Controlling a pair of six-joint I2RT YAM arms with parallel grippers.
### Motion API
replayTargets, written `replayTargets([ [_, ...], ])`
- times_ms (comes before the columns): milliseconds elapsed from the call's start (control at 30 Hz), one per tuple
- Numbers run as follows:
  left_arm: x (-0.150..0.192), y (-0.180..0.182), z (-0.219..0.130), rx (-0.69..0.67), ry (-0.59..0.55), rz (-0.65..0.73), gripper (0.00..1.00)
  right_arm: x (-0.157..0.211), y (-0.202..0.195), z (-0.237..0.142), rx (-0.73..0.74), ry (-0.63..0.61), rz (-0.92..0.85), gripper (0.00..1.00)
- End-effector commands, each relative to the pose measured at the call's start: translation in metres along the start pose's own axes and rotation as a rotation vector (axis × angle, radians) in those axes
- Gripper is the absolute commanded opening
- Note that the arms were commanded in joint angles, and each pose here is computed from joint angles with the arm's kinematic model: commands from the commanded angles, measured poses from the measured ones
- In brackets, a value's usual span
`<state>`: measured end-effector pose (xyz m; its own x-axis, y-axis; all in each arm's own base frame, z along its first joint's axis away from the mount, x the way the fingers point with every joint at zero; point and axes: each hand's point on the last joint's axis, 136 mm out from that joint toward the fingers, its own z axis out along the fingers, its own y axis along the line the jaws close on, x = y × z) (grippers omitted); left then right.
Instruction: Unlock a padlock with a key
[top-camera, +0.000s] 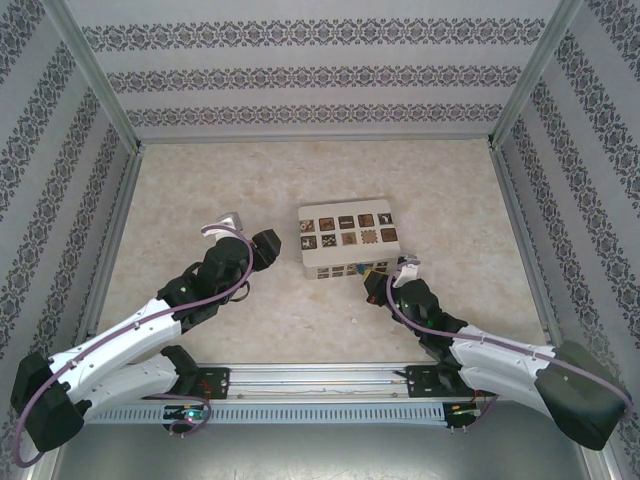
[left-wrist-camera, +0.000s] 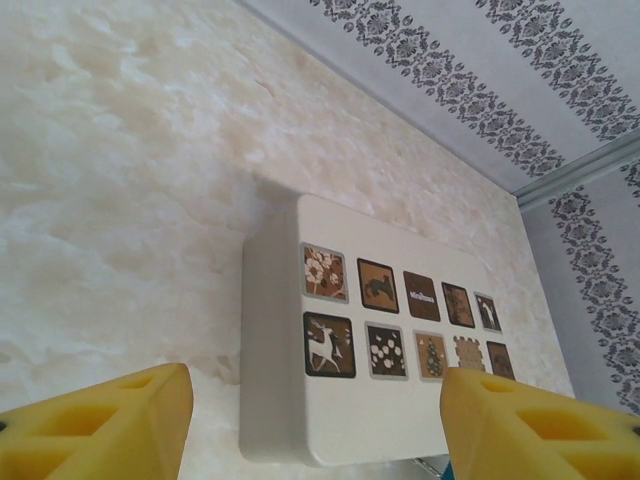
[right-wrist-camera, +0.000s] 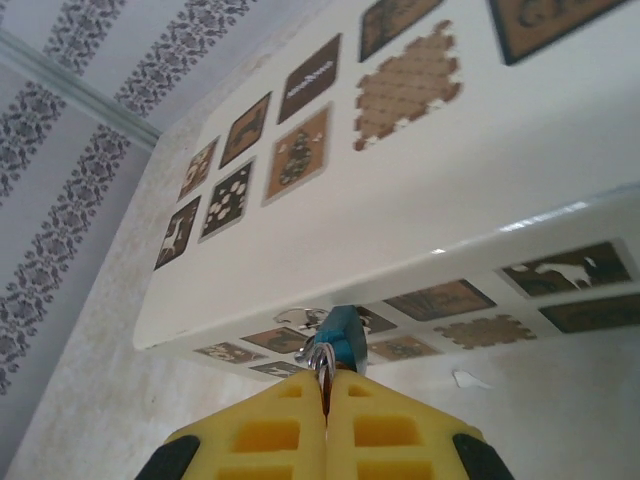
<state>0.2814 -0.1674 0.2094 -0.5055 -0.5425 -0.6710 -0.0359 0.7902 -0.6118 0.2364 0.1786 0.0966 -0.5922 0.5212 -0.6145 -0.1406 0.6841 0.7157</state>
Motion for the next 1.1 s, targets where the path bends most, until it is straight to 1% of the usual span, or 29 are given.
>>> replayTargets([
  [0,-0.013,-0.005,-0.007,-0.008,-0.035,0.039,0.66,0.009,-0.008,-0.002,0.01,0.052,0.141,0.0],
  [333,-0.012,-0.003,-0.007,-0.01,-0.026,0.028,0.66,0.025,-0.033,-0.002,0.086,0.125,0.351,0.0],
  [733,-0.013,-0.004,-0.007,-0.008,-0.031,0.036,0.66,0.043,-0.033,0.005,0.123,0.243,0.403,0.0],
  [933,-0.012,-0.003,-0.007,-0.009,-0.029,0.033,0.66,0.047,-0.031,0.011,0.131,0.28,0.393,0.0],
  [1067,-0.012,-0.003,-0.008,-0.01,-0.029,0.038,0.66,0.047,-0.033,0.013,0.139,0.28,0.387,0.01],
])
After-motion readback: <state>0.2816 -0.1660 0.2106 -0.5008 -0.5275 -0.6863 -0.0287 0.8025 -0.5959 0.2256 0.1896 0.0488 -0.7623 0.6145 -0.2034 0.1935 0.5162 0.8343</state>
